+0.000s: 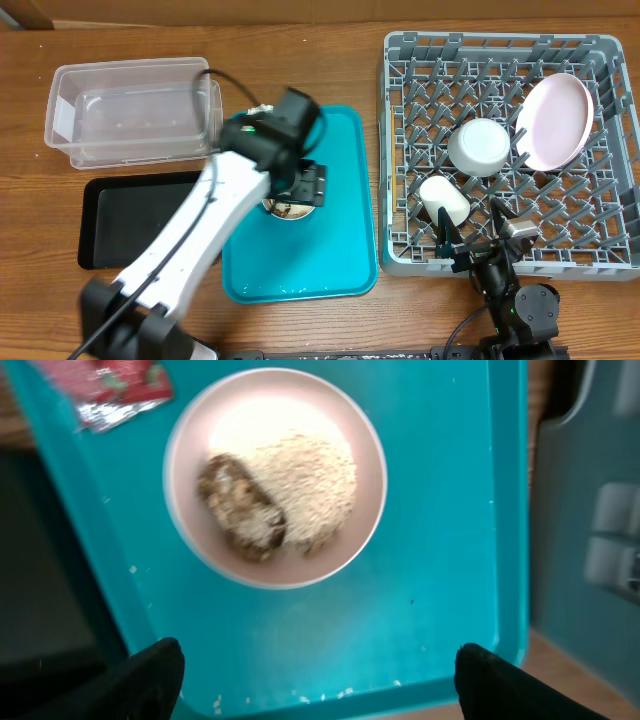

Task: Sort waste into correct bins and load items into the dishwasher
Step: 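Reach the left gripper to the rice bowl and grasp its rim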

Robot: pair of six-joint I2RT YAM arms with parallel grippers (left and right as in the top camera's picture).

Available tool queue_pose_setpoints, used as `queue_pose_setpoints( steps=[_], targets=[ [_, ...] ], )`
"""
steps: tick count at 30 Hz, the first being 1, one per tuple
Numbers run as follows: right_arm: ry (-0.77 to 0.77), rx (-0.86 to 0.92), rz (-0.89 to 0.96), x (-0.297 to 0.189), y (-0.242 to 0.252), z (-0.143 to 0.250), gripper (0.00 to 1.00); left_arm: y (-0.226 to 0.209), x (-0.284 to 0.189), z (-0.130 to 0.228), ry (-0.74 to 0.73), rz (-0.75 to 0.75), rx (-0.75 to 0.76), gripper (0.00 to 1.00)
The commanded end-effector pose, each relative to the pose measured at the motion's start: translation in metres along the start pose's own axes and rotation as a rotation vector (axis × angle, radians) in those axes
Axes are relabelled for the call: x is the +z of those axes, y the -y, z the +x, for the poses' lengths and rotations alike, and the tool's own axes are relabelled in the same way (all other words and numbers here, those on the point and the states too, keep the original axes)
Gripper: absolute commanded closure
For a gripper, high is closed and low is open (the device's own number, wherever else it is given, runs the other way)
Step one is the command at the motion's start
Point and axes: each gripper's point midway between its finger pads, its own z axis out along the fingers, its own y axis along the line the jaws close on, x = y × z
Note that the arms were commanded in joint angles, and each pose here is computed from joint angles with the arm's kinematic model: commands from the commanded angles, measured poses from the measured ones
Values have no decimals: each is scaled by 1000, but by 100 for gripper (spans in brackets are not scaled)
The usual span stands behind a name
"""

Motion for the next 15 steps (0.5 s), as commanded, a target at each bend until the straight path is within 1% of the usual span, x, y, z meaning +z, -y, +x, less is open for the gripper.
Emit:
queue_pose_setpoints(
  steps=[1,5,11,12,13,14,15],
  targets=[
    [3,-7,8,0,2,2,0,1,32,-3,-38,-104,77,13],
    [3,-7,8,0,2,2,0,13,72,-5,-99,-113,134,19],
    [3,-7,8,0,2,2,0,14,114,-11,-121,-163,165,37],
    [3,-7,8,0,2,2,0,15,120,-12,-125,-162,175,42],
    [3,-7,8,0,2,2,0,15,124,-12,-130,-164,180,50],
    [3,-7,8,0,2,2,0,15,128,-11,-136,-168,182,63],
    [3,-7,8,0,2,2,0,15,129,-11,-137,-167,184,75]
  ],
)
